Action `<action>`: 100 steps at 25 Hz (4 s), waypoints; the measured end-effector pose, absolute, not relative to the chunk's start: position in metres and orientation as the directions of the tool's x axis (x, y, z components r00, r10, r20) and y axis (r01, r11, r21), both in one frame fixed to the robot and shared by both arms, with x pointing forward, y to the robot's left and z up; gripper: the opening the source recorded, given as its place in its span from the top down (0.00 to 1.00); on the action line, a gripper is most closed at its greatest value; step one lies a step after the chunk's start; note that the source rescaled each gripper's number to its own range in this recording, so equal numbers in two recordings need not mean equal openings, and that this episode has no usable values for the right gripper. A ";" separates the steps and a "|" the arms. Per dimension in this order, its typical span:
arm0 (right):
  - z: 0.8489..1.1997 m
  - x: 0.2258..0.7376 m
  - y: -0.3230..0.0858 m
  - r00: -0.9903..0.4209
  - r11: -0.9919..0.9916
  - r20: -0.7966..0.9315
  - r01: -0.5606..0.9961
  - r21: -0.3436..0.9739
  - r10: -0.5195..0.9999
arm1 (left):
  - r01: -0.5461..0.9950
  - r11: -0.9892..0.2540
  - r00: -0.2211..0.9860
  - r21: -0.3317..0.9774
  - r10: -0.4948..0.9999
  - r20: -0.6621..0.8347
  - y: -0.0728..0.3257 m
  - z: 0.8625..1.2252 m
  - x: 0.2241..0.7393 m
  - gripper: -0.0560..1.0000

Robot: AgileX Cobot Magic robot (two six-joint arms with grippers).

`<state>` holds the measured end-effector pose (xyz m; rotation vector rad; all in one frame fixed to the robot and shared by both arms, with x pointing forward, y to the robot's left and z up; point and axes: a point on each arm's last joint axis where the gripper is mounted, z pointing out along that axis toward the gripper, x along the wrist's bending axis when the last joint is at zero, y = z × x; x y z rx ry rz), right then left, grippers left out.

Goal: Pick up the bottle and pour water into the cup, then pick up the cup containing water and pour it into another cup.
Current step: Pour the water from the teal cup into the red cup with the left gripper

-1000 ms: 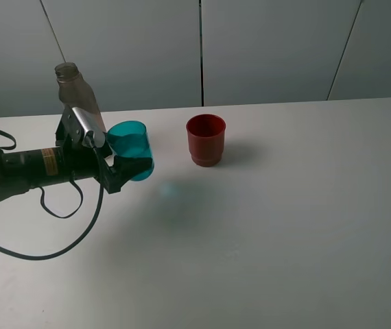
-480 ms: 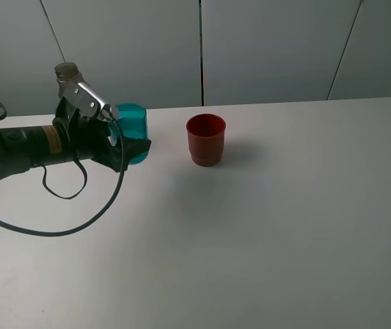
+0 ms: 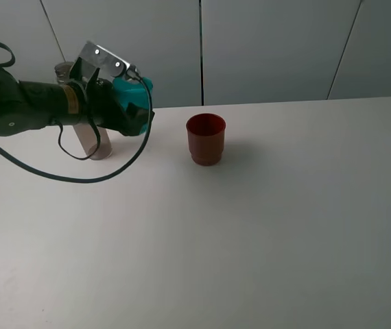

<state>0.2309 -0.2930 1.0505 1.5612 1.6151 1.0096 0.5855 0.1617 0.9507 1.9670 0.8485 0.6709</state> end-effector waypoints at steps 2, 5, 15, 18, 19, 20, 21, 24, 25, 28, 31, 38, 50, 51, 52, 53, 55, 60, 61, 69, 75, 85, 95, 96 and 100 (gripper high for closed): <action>1.050 0.231 -0.293 -0.064 -0.013 0.050 0.482 0.876 0.997 | 0.299 -0.400 0.609 0.866 0.779 0.149 0.161 0.958 0.592 0.76; 1.050 0.231 -0.293 -0.065 -0.012 0.049 0.482 0.876 0.997 | 0.284 -0.396 0.599 0.873 0.785 0.161 0.160 0.966 0.599 0.76; 1.050 0.231 -0.293 -0.065 -0.012 0.049 0.482 0.876 0.997 | 0.251 -0.474 0.599 0.844 0.761 0.248 0.148 0.981 0.619 0.76; 1.050 0.231 -0.293 -0.065 -0.012 0.049 0.482 0.876 0.997 | 0.221 -0.497 0.626 0.839 0.732 0.269 0.140 0.979 0.620 0.76; 1.050 0.231 -0.293 -0.065 -0.012 0.049 0.482 0.876 0.997 | 0.221 -0.506 0.633 0.834 0.725 0.272 0.139 0.976 0.621 0.76; 1.050 0.231 -0.293 -0.065 -0.012 0.049 0.482 0.876 0.997 | 0.217 -0.519 0.643 0.827 0.714 0.279 0.137 0.973 0.620 0.76; 1.050 0.231 -0.293 -0.065 -0.012 0.049 0.482 0.876 0.997 | 0.219 -0.525 0.649 0.822 0.708 0.279 0.136 0.969 0.620 0.76; 1.050 0.231 -0.293 -0.065 -0.012 0.049 0.482 0.876 0.997 | 0.213 -0.544 0.660 0.812 0.692 0.291 0.134 0.965 0.620 0.76; 1.050 0.231 -0.293 -0.065 -0.012 0.049 0.482 0.876 0.997 | 0.209 -0.550 0.663 0.808 0.687 0.296 0.134 0.965 0.620 0.76; 1.050 0.231 -0.293 -0.065 -0.012 0.049 0.482 0.876 0.997 | 0.197 -0.568 0.672 0.799 0.671 0.312 0.134 0.964 0.620 0.76; 1.050 0.231 -0.293 -0.065 -0.012 0.049 0.482 0.876 0.997 | 0.200 -0.577 0.681 0.792 0.663 0.311 0.131 0.957 0.622 0.76; 1.050 0.231 -0.293 -0.065 -0.012 0.049 0.482 0.876 0.997 | 0.177 -0.592 0.699 0.786 0.638 0.322 0.119 0.951 0.629 0.76; 1.050 0.231 -0.293 -0.065 -0.012 0.049 0.482 0.876 0.997 | 0.129 -0.647 0.706 0.752 0.593 0.388 0.109 0.955 0.636 0.76; 1.050 0.231 -0.293 -0.065 -0.012 0.049 0.482 0.876 0.997 | 0.132 -0.651 0.701 0.747 0.594 0.395 0.108 0.956 0.638 0.76; 1.050 0.231 -0.293 -0.065 -0.012 0.049 0.482 0.876 0.997 | 0.136 -0.655 0.694 0.743 0.598 0.401 0.107 0.958 0.640 0.76; 1.050 0.231 -0.293 -0.065 -0.012 0.049 0.482 0.876 0.997 | 0.138 -0.662 0.693 0.737 0.597 0.406 0.105 0.957 0.640 0.76; 1.050 0.231 -0.293 -0.065 -0.012 0.049 0.482 0.876 0.997 | 0.138 -0.680 0.689 0.720 0.588 0.423 0.105 0.955 0.642 0.76; 1.050 0.231 -0.293 -0.065 -0.012 0.049 0.482 0.876 0.997 | 0.119 -0.720 0.692 0.684 0.554 0.463 0.099 0.953 0.643 0.76; 1.050 0.231 -0.293 -0.065 -0.012 0.049 0.482 0.876 0.997 | 0.114 -0.726 0.692 0.678 0.548 0.470 0.099 0.954 0.643 0.76; 1.050 0.231 -0.293 -0.065 -0.012 0.049 0.482 0.876 0.997 | 0.070 -0.748 0.689 0.660 0.514 0.510 0.093 0.960 0.644 0.76; 1.050 0.231 -0.293 -0.065 -0.012 0.049 0.482 0.876 0.997 | 0.042 -0.767 0.686 0.640 0.488 0.540 0.086 0.964 0.643 0.76; 1.050 0.231 -0.293 -0.065 -0.012 0.049 0.482 0.876 0.997 | -0.014 -0.812 0.688 0.583 0.415 0.595 0.076 0.964 0.637 0.76; 1.050 0.231 -0.293 -0.064 -0.013 0.050 0.482 0.876 0.997 | -0.051 -0.865 0.668 0.499 0.342 0.661 0.070 0.964 0.634 0.76; 1.050 0.231 -0.293 -0.064 -0.013 0.050 0.482 0.876 0.997 | -0.050 -0.869 0.665 0.492 0.338 0.665 0.070 0.964 0.634 0.76; 1.050 0.231 -0.293 -0.064 -0.013 0.050 0.482 0.876 0.997 | -0.070 -0.893 0.652 0.445 0.297 0.698 0.069 0.964 0.633 0.76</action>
